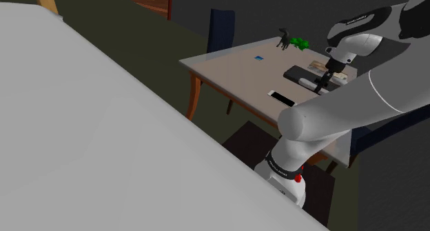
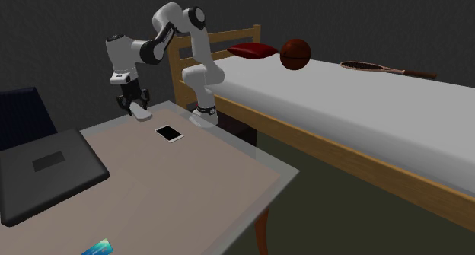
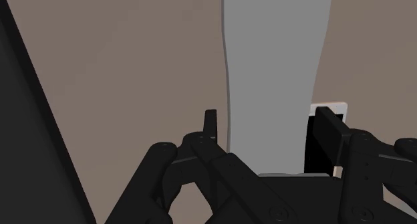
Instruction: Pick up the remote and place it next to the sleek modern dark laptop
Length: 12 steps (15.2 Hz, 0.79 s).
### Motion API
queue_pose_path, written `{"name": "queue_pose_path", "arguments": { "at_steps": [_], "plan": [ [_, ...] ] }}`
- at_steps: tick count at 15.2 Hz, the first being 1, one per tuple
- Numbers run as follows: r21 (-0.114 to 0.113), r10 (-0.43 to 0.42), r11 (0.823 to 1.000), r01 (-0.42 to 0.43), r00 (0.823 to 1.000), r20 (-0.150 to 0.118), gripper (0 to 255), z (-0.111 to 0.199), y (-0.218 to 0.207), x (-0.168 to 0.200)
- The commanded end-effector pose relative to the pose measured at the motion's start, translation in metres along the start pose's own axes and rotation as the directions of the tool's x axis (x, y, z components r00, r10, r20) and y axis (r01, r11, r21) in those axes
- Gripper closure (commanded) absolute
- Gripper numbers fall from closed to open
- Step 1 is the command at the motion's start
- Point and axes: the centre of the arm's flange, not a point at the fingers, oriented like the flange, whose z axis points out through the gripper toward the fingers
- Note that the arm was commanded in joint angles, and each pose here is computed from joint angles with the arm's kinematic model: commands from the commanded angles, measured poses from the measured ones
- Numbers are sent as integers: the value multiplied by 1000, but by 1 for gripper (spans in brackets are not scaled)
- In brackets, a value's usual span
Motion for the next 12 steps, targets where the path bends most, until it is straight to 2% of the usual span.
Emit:
{"name": "queue_pose_path", "arguments": {
  "at_steps": [1, 10, 12],
  "plan": [
    [0, -1, 1000, 1, 1000, 0, 255, -3, 4, -29],
    [0, -1, 1000, 1, 1000, 0, 255, -5, 27, -147],
    [0, -1, 1000, 1, 1000, 0, 255, 5, 27, -147]
  ]
}}
